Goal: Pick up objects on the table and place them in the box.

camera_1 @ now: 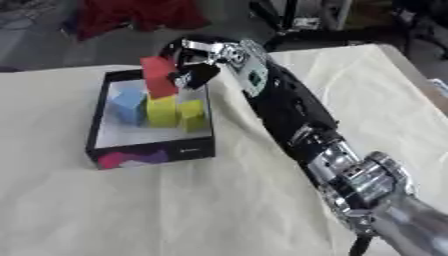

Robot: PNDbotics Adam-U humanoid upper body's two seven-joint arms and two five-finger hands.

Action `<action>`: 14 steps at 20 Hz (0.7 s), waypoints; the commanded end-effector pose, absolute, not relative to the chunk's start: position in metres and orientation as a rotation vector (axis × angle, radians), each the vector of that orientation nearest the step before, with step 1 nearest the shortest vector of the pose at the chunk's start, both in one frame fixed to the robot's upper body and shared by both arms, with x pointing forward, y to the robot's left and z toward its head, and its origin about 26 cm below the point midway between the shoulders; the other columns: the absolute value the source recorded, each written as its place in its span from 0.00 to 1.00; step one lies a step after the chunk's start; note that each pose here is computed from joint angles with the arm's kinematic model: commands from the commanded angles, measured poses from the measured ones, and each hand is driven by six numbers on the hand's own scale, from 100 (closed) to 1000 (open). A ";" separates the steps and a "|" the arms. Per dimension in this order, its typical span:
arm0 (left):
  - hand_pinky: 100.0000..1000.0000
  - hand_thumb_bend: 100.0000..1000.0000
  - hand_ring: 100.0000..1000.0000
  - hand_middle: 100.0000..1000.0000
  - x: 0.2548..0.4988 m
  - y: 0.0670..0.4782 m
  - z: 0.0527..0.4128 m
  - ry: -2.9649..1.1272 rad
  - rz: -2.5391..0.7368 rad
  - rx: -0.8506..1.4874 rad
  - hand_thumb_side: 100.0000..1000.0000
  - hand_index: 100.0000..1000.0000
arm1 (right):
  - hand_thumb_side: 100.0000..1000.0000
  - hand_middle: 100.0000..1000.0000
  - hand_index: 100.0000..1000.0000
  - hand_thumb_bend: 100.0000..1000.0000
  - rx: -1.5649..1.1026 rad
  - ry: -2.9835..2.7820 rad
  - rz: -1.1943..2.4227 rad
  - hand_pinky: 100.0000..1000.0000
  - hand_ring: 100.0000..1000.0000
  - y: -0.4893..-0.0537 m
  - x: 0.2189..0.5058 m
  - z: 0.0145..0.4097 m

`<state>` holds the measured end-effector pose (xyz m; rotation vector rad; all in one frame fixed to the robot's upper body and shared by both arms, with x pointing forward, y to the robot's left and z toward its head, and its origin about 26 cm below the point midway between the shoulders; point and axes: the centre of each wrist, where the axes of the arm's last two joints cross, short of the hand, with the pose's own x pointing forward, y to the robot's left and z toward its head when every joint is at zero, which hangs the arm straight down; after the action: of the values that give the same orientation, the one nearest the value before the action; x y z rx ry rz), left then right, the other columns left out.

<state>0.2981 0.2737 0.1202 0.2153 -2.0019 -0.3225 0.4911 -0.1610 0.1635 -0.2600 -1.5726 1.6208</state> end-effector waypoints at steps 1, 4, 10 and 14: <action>0.56 0.86 0.52 0.56 0.299 0.272 0.129 -2.037 -0.329 0.206 0.61 0.78 | 0.44 0.78 0.93 0.12 -0.315 -1.568 1.682 0.84 0.80 -0.155 0.491 0.172; 0.56 0.86 0.52 0.56 0.299 0.272 0.129 -2.036 -0.328 0.207 0.61 0.78 | 0.55 0.88 0.97 0.29 -0.382 -1.565 1.718 0.86 0.84 -0.153 0.490 0.172; 0.56 0.86 0.52 0.56 0.298 0.273 0.128 -2.033 -0.323 0.213 0.61 0.78 | 0.57 0.96 0.99 0.29 -0.453 -1.593 1.768 0.87 0.86 -0.154 0.488 0.176; 0.56 0.86 0.52 0.56 0.297 0.275 0.127 -2.027 -0.317 0.222 0.61 0.78 | 0.53 0.93 0.98 0.23 -0.468 -1.707 1.658 0.86 0.84 -0.166 0.485 0.190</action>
<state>0.2979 0.2725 0.1192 0.2098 -2.0025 -0.3157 0.4844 -0.1582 0.1680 -0.4180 -1.6431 1.6892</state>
